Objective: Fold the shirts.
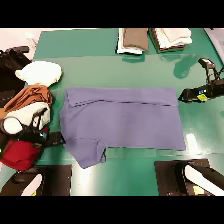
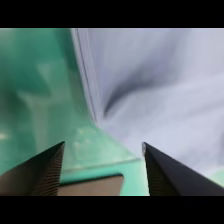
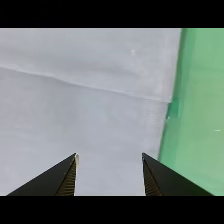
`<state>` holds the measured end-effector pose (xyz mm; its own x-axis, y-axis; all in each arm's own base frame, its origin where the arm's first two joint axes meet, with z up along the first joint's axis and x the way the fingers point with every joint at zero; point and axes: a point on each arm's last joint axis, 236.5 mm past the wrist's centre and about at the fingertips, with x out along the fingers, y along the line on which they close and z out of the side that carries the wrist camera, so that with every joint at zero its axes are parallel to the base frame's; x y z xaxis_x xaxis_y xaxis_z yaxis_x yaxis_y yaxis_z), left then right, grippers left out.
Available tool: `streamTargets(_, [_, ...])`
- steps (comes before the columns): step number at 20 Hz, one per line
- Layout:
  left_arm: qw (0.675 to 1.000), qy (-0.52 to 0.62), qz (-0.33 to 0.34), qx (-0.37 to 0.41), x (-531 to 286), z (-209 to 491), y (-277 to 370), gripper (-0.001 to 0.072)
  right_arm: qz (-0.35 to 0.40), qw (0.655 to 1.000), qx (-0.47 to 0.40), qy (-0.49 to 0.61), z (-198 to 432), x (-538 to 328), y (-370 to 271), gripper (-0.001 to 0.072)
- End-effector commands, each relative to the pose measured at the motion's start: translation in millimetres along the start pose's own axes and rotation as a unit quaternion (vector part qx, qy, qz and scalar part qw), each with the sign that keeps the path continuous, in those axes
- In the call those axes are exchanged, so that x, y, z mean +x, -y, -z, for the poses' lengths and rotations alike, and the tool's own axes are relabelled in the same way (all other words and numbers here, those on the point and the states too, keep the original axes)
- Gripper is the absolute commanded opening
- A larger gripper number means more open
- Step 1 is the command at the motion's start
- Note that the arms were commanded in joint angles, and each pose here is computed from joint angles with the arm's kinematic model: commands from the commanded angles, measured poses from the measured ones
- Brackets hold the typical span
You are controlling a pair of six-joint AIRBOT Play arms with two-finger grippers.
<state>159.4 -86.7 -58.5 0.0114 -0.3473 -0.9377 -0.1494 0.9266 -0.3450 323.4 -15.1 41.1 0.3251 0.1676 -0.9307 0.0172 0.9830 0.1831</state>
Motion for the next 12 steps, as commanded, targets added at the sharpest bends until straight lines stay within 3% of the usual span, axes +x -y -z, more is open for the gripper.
streamTargets(1, [0.998,-0.029,0.047,-0.041,25,32,9,0.0569,-0.023,1.0,0.009,0.008,1,1,-11,0.045])
streamTargets(2, [0.997,-0.027,0.06,-0.043,28,33,14,0.0537,-0.024,1.0,0.009,0.008,1,1,-12,0.045])
streamTargets(11, [0.99,0.028,0.131,-0.041,49,20,62,0.0524,-0.035,0.999,0.012,0.007,2,0,-17,0.0449])
streamTargets(12, [0.99,0.033,0.132,-0.043,48,18,64,0.0323,-0.035,0.999,0.011,0.0,5,0,-17,0.0449])
